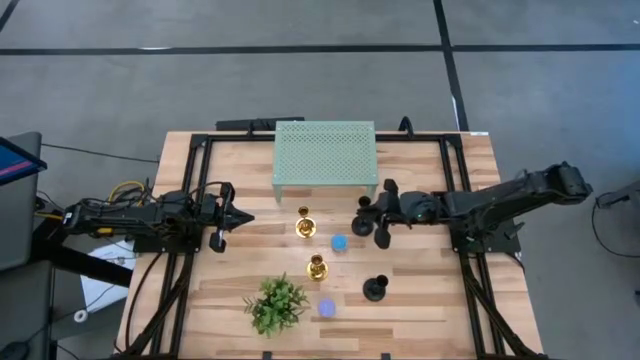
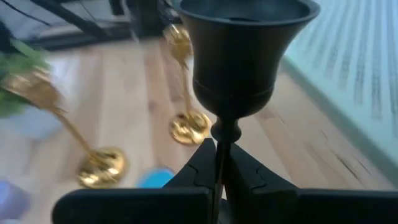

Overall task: Pick & Place candle stick holders
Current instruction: Put the black candlestick on the shelf, then put the gold candlestick on the shelf

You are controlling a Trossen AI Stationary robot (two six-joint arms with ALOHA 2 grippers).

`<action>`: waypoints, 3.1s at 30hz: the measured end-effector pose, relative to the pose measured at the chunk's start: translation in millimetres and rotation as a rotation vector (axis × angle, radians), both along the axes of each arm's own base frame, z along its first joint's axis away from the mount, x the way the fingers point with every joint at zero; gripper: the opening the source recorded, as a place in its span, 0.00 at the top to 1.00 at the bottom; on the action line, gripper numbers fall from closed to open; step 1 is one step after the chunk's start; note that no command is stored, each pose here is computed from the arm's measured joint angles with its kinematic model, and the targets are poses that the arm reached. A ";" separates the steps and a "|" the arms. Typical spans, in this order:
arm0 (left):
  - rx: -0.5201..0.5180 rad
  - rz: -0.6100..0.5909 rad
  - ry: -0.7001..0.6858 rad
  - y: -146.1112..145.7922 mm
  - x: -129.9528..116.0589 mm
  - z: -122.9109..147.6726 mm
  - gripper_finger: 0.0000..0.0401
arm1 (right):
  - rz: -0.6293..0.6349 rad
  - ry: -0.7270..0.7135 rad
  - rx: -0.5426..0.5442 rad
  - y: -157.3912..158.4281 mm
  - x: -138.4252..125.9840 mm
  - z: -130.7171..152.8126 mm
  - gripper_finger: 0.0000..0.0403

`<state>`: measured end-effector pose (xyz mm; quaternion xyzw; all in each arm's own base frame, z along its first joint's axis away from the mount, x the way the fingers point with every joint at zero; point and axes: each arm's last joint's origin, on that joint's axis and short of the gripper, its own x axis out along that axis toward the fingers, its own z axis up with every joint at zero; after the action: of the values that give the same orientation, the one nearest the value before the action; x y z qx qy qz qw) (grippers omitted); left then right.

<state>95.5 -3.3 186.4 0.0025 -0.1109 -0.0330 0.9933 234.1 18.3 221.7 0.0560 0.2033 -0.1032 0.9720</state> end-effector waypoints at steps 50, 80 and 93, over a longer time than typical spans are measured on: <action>-0.009 -0.002 0.048 -0.1 6.6 -3.0 0.97 | -0.072 -0.006 -0.061 -258.4 25.5 91.1 1.00; -0.006 -0.002 0.047 -0.1 6.6 -2.9 0.97 | -0.077 0.050 -0.022 -266.8 12.6 74.1 0.96; -0.006 -0.001 0.047 -0.1 6.6 -2.9 0.97 | -0.072 0.080 -0.019 -257.5 4.6 80.9 0.69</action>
<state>102.1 -3.4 183.5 -0.0013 -0.0876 -0.0333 0.9956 238.7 -239.2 302.5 0.0499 0.2387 -0.1424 0.9593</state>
